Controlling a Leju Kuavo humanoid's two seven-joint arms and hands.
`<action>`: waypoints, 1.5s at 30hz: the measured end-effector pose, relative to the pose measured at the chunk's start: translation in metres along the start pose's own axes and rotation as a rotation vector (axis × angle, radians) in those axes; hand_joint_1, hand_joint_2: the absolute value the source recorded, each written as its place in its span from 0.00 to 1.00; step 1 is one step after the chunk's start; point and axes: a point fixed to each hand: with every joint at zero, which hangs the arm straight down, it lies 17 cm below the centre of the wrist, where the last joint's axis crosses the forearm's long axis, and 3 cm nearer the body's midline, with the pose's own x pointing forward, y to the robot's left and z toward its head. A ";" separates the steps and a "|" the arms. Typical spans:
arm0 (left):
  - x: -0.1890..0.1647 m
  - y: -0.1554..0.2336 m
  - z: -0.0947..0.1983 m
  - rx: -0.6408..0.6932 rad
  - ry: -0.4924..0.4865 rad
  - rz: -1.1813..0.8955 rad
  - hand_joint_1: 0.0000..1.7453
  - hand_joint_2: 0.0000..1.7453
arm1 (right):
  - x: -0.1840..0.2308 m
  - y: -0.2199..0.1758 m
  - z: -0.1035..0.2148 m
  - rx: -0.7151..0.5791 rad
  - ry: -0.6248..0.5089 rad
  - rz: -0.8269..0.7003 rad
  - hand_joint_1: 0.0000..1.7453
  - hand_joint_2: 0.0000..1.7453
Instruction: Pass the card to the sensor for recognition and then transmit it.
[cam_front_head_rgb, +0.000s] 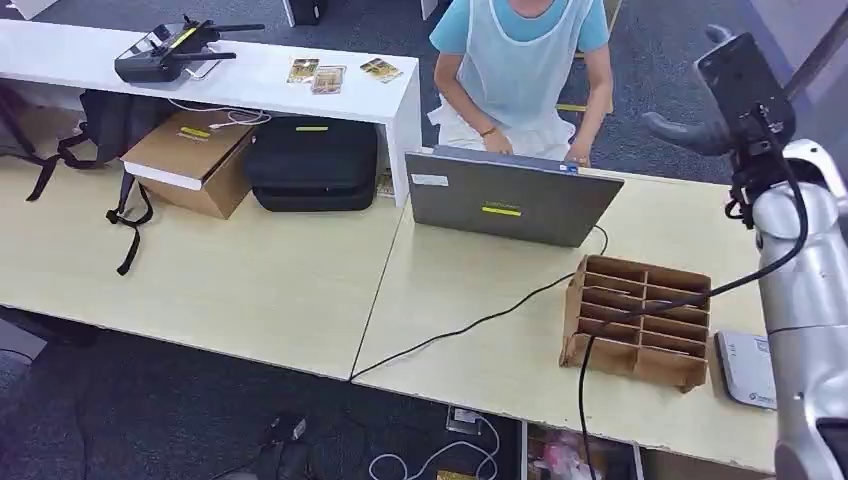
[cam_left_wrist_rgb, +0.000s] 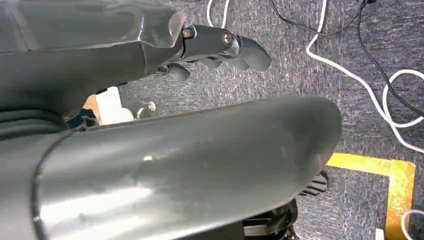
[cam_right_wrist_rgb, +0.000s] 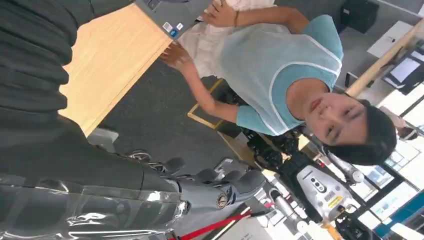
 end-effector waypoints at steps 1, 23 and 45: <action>0.000 0.000 0.000 0.001 0.000 0.000 0.00 0.00 | 0.000 0.001 0.000 0.001 0.001 0.000 0.00 1.00; -0.031 0.005 -0.004 0.009 0.044 0.023 0.00 0.00 | -0.084 -0.068 0.079 -0.072 0.127 0.374 0.00 1.00; -0.043 0.016 -0.005 0.007 0.062 0.093 0.00 0.00 | -0.148 -0.030 0.214 0.030 0.203 0.670 0.00 1.00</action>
